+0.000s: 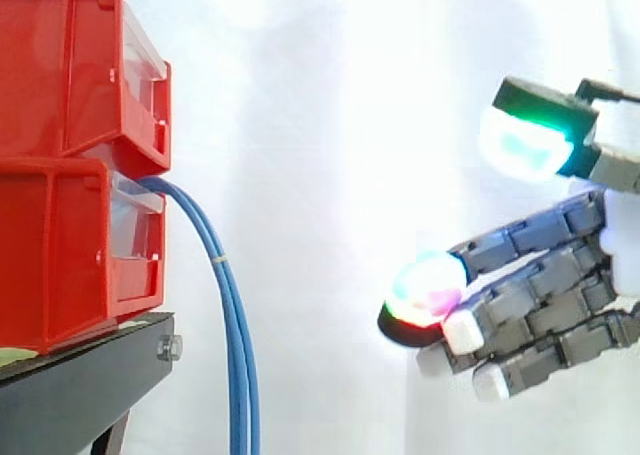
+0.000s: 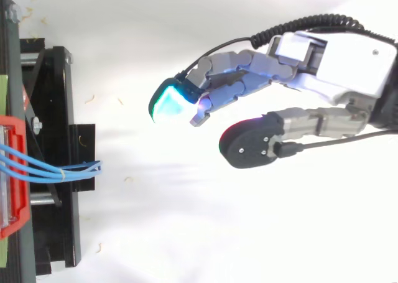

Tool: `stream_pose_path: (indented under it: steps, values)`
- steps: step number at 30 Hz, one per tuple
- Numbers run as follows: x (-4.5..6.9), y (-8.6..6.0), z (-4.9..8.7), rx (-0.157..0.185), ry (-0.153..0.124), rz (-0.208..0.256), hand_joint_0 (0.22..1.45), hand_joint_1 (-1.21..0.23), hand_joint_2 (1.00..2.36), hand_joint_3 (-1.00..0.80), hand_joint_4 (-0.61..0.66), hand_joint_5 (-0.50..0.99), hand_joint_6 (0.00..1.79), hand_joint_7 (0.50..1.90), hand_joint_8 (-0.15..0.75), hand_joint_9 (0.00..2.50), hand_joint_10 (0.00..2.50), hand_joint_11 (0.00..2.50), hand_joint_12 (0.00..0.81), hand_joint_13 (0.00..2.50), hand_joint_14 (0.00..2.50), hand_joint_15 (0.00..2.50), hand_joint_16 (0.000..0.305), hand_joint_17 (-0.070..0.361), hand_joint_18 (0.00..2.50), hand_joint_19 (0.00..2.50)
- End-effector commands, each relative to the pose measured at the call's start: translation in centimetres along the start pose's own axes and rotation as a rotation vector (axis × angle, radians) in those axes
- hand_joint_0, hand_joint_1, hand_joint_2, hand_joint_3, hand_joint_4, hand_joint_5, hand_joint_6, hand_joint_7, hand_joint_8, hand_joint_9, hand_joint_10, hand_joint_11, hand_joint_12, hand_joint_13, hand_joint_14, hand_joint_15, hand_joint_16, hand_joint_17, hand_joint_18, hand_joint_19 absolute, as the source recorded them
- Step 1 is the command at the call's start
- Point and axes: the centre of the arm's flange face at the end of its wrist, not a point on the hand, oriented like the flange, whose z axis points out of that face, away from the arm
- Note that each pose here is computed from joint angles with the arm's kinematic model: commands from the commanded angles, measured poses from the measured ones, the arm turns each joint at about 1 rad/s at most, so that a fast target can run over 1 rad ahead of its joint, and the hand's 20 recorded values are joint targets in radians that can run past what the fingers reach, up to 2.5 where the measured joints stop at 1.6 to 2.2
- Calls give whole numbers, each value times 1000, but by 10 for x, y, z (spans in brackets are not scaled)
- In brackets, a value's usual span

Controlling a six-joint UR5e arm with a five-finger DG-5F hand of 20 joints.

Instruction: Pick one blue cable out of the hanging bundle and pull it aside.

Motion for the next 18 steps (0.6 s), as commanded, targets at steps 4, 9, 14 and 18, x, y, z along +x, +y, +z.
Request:
stream_pose_path:
  steps: [4, 9, 14, 18]
  values:
    - [8, -14, 11, -49, -21, 17, 481, -444, 1005, -455, 346, -195, 502, 832, 316, 668, 10, 367, 385, 410, 4, 134, 64, 144, 455, 244]
    - [10, -27, 15, -37, -38, -27, 483, -446, 1004, -453, 345, -195, 502, 832, 318, 668, 10, 365, 385, 407, 5, 130, 64, 144, 452, 254]
    - [19, -52, 33, -49, -51, -14, 484, -447, 1005, -453, 350, -194, 503, 834, 318, 668, 10, 374, 385, 407, 4, 134, 64, 144, 451, 244]
    - [24, -51, 45, -65, -53, -3, 485, -447, 1004, -453, 352, -192, 502, 831, 319, 668, 10, 373, 385, 407, 4, 130, 64, 144, 450, 248]
